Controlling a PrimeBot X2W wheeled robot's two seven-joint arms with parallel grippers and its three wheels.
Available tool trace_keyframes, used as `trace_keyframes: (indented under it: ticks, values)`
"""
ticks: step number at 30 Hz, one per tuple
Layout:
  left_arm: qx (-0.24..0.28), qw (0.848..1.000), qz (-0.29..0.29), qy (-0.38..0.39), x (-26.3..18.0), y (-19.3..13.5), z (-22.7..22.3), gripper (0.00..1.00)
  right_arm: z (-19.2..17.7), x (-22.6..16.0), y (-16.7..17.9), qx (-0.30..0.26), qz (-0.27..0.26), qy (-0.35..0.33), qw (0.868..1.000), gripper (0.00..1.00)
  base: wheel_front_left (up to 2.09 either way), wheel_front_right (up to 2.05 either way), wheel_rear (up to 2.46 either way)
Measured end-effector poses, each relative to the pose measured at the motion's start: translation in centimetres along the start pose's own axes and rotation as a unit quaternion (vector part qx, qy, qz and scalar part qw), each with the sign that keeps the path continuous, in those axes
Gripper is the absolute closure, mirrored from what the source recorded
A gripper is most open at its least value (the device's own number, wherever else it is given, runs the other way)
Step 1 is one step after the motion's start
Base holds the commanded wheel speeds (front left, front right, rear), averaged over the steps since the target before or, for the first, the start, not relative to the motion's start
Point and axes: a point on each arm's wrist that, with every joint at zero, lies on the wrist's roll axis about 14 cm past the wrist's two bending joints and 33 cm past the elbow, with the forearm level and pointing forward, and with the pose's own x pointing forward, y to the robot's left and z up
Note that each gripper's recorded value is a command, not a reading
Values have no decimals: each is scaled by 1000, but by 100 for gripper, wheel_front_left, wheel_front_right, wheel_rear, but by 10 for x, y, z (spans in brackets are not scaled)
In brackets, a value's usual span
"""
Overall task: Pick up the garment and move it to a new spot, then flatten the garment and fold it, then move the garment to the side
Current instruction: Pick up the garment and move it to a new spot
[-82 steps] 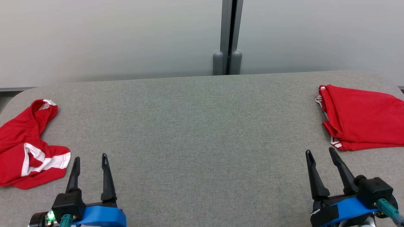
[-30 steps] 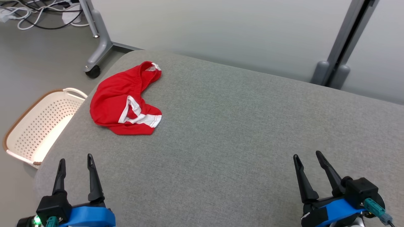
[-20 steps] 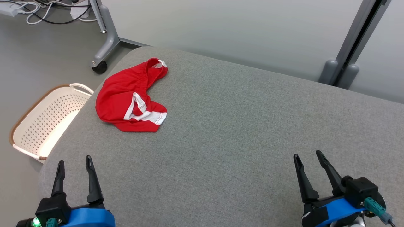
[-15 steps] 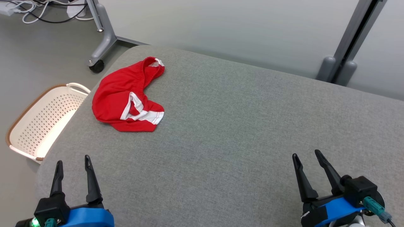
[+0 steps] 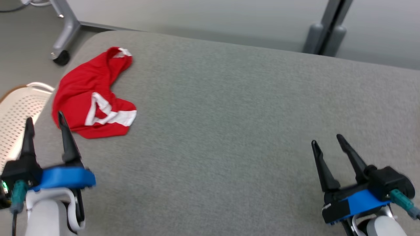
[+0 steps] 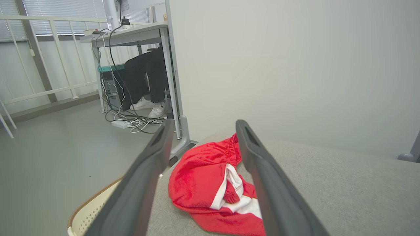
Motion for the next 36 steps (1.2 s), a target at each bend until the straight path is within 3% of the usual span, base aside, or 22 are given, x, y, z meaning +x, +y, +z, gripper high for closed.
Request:
trace_keyframes:
  ticks: [11, 22, 23, 28, 36]
  values:
    - [21, 999, -29, -3, 106, -35, -10, 0, -5, -8, -69, -40, -64, 18, 997, 0, 0, 0, 0]
    - [50, 993, -22, 104, 164, -32, -82, 0, -18, -20, -116, -64, -115, 49, 990, 0, 0, 0, 0]
    - [53, 986, -21, 157, 164, -31, -107, 0, -23, -19, -117, -64, -115, 54, 990, 0, 0, 0, 0]
    - [52, 962, -12, 267, 153, -22, -152, 0, -29, -13, -116, -60, -109, 59, 990, 0, 0, 0, 0]
    - [30, 925, -7, 378, 142, -18, -179, 0, -32, -13, -117, -60, -108, 61, 990, 0, 0, 0, 0]
